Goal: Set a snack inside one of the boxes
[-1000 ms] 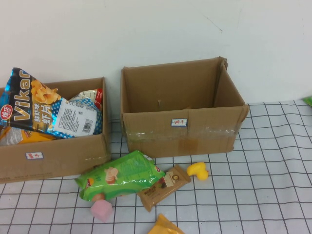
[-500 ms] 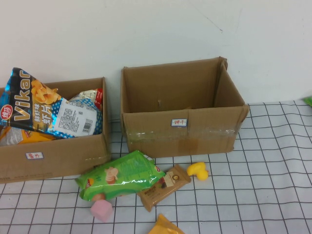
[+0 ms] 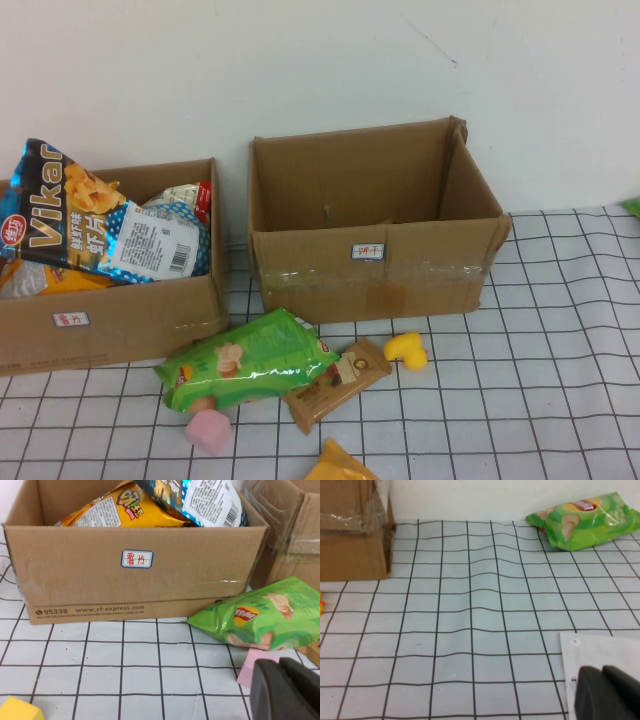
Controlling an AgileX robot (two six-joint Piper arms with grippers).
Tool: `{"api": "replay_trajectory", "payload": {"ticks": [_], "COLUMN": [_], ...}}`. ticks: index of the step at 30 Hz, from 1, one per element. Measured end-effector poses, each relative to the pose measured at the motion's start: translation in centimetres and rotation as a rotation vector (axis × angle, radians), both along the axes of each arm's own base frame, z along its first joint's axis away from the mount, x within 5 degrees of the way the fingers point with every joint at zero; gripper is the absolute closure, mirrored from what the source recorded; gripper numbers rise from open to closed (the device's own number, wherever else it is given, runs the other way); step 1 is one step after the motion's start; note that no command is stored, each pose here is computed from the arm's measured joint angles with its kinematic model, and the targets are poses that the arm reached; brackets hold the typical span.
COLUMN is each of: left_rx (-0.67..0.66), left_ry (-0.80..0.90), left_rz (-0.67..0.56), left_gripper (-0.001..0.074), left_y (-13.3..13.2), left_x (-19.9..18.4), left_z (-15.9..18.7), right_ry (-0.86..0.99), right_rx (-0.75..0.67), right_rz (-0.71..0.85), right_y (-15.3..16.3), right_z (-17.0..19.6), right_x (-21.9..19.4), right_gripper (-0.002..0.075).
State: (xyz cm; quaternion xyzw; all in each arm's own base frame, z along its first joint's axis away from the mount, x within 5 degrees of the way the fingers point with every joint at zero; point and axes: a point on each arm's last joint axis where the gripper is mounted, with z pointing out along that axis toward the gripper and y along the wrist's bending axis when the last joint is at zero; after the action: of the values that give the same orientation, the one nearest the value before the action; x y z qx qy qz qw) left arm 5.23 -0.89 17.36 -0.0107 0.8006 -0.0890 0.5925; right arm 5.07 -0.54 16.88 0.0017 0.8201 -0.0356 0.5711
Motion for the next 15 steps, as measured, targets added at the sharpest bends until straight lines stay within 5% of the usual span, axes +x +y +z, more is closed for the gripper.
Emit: {"api": "replay_trajectory", "payload": {"ticks": [15], "left_rx": [-0.001], "left_ry": [0.005], "left_rz": [-0.001], "left_gripper": [0.0737], "left_y": [-0.01], "left_x": [-0.02], "left_z": [-0.01], "right_ry": [-0.001], "right_rx": [0.012], "right_rz": [-0.004], "right_y": [0.00], "right_z": [0.00], "right_x": [0.00], "right_gripper": [0.0727]}}
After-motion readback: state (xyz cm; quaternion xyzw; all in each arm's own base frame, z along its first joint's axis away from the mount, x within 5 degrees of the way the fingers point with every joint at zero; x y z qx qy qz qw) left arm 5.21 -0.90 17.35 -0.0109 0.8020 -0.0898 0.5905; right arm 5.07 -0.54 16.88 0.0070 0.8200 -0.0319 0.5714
